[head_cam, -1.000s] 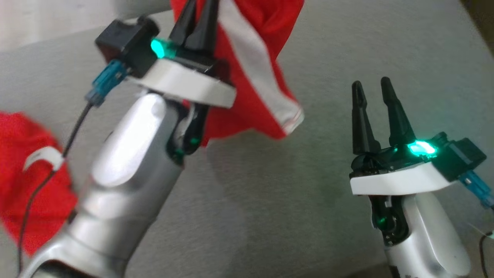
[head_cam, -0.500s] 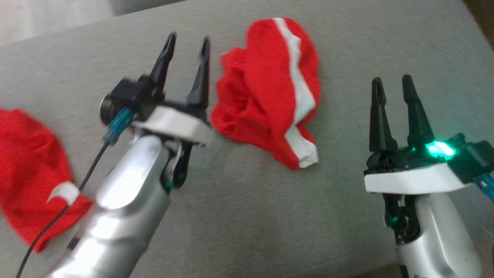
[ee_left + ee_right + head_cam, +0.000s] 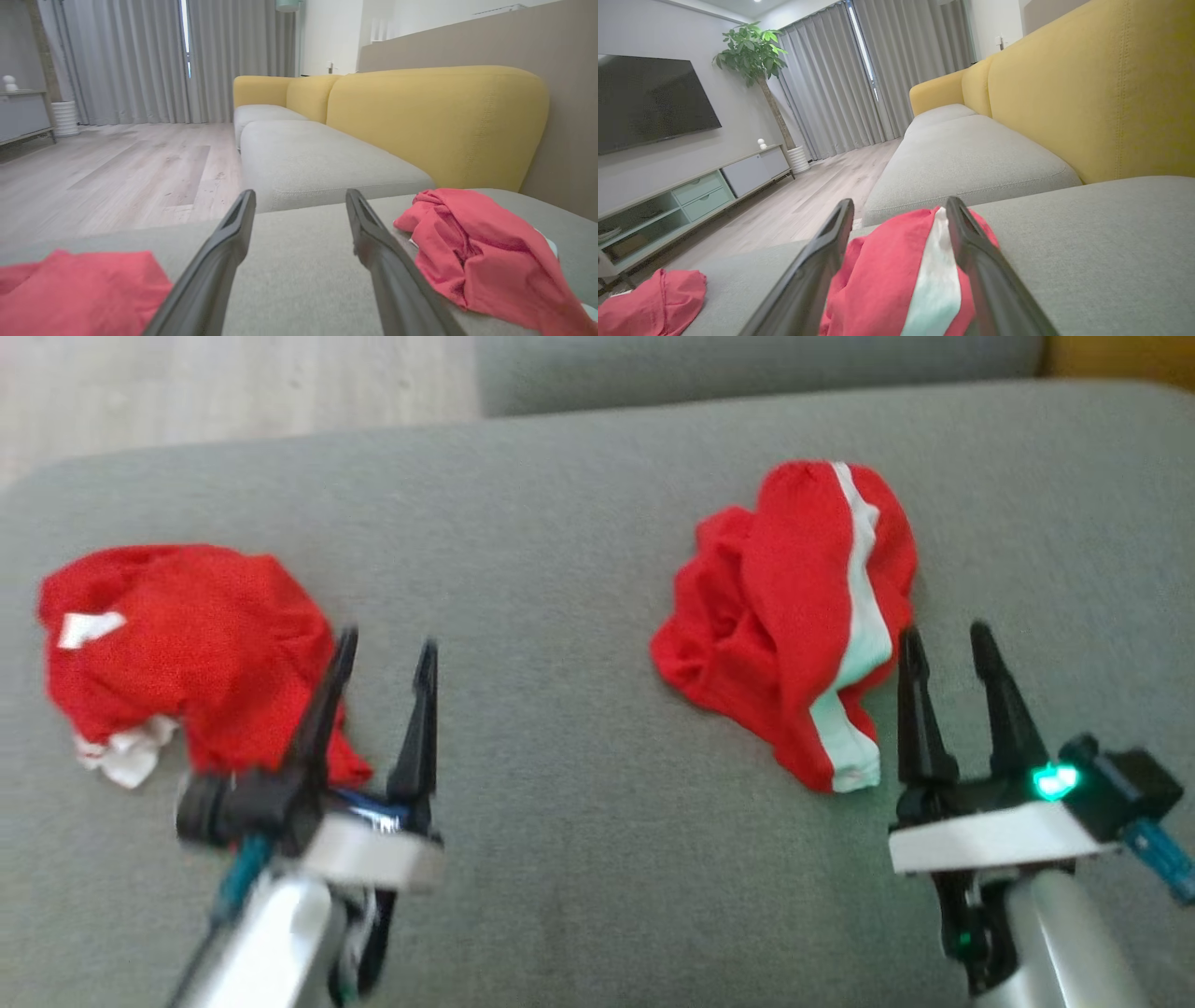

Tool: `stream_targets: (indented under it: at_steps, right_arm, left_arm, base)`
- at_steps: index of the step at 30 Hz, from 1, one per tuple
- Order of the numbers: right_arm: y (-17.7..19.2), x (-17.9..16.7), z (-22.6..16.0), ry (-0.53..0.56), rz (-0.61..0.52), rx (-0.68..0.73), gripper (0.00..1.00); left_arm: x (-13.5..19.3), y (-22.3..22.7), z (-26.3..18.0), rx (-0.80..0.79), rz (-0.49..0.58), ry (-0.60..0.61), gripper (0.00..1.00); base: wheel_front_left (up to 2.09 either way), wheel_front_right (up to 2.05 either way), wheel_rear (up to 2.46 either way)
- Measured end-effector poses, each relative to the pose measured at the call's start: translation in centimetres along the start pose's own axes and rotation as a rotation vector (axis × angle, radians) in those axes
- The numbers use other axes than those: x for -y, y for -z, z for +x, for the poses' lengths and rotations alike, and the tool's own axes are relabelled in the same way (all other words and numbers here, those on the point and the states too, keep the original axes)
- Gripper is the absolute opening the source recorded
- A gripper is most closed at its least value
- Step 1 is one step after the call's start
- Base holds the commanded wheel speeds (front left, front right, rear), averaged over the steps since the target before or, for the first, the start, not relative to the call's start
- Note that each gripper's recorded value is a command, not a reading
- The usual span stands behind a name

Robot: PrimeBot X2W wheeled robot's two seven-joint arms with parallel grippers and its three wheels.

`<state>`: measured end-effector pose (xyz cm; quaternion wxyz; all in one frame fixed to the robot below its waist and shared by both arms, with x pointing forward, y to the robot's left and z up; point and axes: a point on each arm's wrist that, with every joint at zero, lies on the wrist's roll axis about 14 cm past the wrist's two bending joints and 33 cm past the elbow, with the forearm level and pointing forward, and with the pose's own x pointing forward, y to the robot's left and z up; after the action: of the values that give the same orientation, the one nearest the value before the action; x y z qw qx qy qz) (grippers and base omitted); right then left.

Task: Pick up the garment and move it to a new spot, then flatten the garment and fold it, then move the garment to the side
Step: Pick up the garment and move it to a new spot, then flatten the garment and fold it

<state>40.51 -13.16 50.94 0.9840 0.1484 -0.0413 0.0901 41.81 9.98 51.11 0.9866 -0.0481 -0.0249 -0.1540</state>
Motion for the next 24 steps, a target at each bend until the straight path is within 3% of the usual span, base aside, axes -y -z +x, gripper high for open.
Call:
stream_targets:
  at_steps: [7,13,16,21,24]
  right_arm:
    - [0.6,-1.2,-1.1,-0.027,0.006,-0.025,1.0]
    - [0.8,-1.1,-1.1,-0.023,0.006,-0.03,1.0]
    - [0.7,0.6,-0.7,0.018,-0.044,-0.028,1.0]
    - [0.1,1.9,1.3,0.042,-0.062,-0.005,1.0]
    - [-0.8,2.2,5.6,0.035,-0.105,0.032,1.0]
  left_arm:
    - [-0.6,-0.6,-4.2,0.034,-0.052,-0.126,1.0]
    - [-0.8,-1.0,-4.2,0.055,-0.041,-0.123,1.0]
    - [-0.7,-0.7,-4.0,0.048,-0.037,-0.113,1.0]
    - [-0.9,0.0,-3.5,0.034,-0.045,-0.108,1.0]
    - [-1.5,0.5,-2.5,0.025,-0.043,-0.109,1.0]
  base:
    - [0.0,0.0,0.0]
    - [0.0,0.0,0.0]
    - [0.0,0.0,0.0]
    - [0.0,0.0,0.0]
    - [0.0,0.0,0.0]
